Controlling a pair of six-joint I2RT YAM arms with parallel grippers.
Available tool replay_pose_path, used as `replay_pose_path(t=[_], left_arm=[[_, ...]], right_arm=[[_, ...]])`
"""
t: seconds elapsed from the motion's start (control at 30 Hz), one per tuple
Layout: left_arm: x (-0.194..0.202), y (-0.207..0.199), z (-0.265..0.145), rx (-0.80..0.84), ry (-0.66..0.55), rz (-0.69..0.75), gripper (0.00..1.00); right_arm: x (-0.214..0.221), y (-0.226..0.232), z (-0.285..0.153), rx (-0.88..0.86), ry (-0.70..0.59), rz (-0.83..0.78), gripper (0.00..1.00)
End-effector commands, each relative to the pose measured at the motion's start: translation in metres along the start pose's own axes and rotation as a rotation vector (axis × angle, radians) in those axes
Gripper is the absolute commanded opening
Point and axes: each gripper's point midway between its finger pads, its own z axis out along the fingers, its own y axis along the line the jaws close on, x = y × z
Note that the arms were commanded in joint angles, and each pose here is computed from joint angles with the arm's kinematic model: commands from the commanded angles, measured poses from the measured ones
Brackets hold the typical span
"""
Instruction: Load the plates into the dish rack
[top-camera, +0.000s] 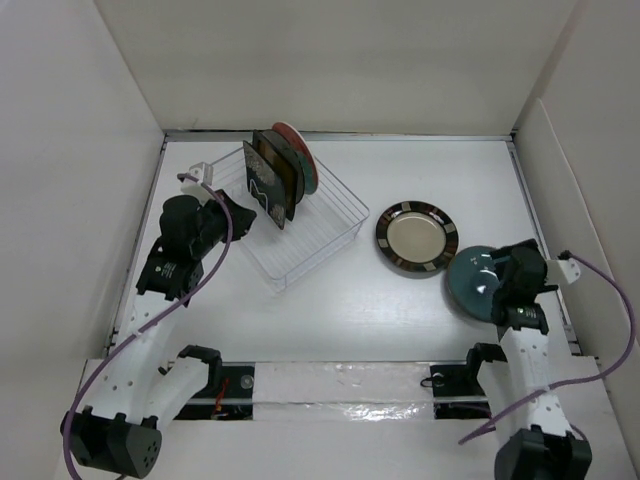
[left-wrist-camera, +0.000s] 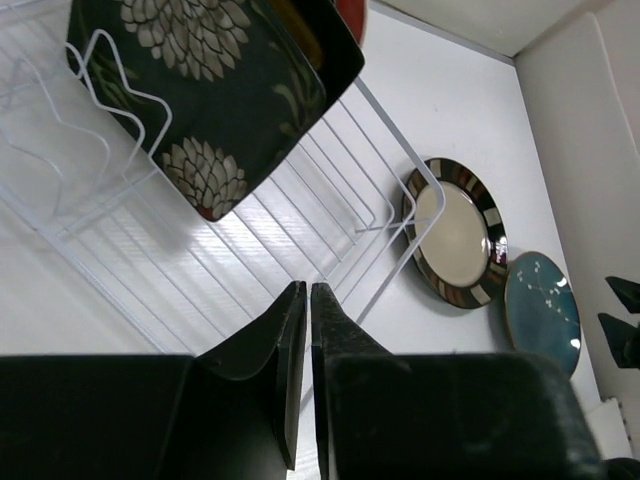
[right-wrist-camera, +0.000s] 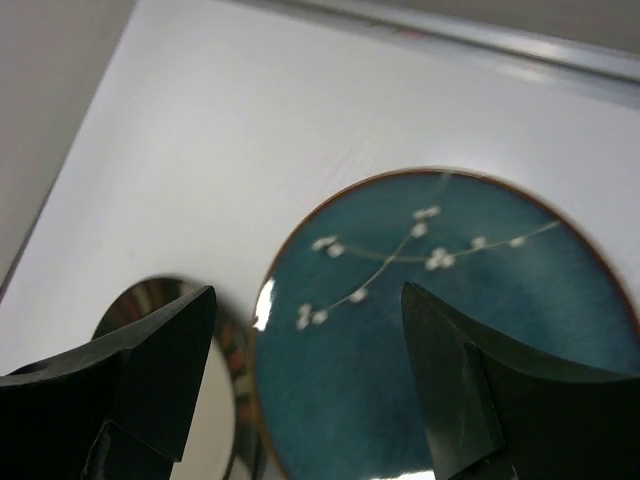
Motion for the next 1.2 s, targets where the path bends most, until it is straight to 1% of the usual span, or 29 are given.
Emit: replay_pose_path(t=[0.0,0.03,0.07,0.1,0.2,0.27,0.33,0.37,0.43,0.6,0.67,0.77,0.93,1.07,1.13,1.17], left_arm=[[-0.011,-0.024,-0.003,0.098,-0.03,0.032,0.05],[-0.009,-0.034,-0.005,0.144,-0.021,0.036,0.06],[-0.007,-0.036,-0.005,0.16,-0.016,0.035,0.08],[-0.006,-0.038,-0.005,0.17,-0.012,0.034,0.08],[-0.002,-0.043,-0.006,0.198,0.008,0.036,0.1],[0.0,-0.046,-0.006,0.216,0.013,0.035,0.11],[0.001,-0.048,-0.005,0.221,0.02,0.036,0.12],[0.002,-0.049,-0.004,0.226,0.029,0.032,0.12],[0.005,-0.056,-0.005,0.264,0.049,0.026,0.12],[0.007,-0.061,-0.004,0.279,0.074,0.012,0.12],[0.01,-0.067,-0.005,0.304,0.088,0.012,0.12],[0.008,-0.07,-0.005,0.3,0.089,0.022,0.12],[0.007,-0.071,-0.006,0.29,0.086,0.03,0.12],[0.011,-0.072,-0.006,0.295,0.095,0.031,0.12],[0.011,-0.073,-0.004,0.298,0.099,0.027,0.12],[0.012,-0.074,-0.004,0.305,0.104,0.026,0.12]], right_arm=[[-0.007,-0.015,0.019,0.026,0.039,0.08,0.8],[-0.004,-0.022,0.025,0.046,0.062,0.076,0.8],[-0.016,-0.037,0.032,0.088,0.03,0.103,0.8],[-0.019,-0.044,0.035,0.103,0.026,0.11,0.8],[-0.01,-0.052,0.039,0.112,0.075,0.124,0.79],[-0.011,-0.068,0.04,0.175,0.068,0.156,0.79],[-0.024,-0.083,0.037,0.237,0.03,0.157,0.79],[-0.024,-0.089,0.033,0.268,0.033,0.153,0.79],[-0.037,-0.094,0.025,0.308,-0.013,0.157,0.79],[-0.019,-0.1,0.018,0.353,0.068,0.226,0.8],[0.001,-0.107,0.021,0.394,0.153,0.238,0.82],[0.019,-0.112,0.02,0.423,0.229,0.252,0.82],[0.021,-0.112,0.02,0.435,0.246,0.243,0.85],[0.027,-0.109,0.016,0.451,0.282,0.21,0.85],[0.009,-0.094,0.011,0.398,0.203,0.206,0.85],[-0.002,-0.094,0.009,0.399,0.15,0.203,0.85]])
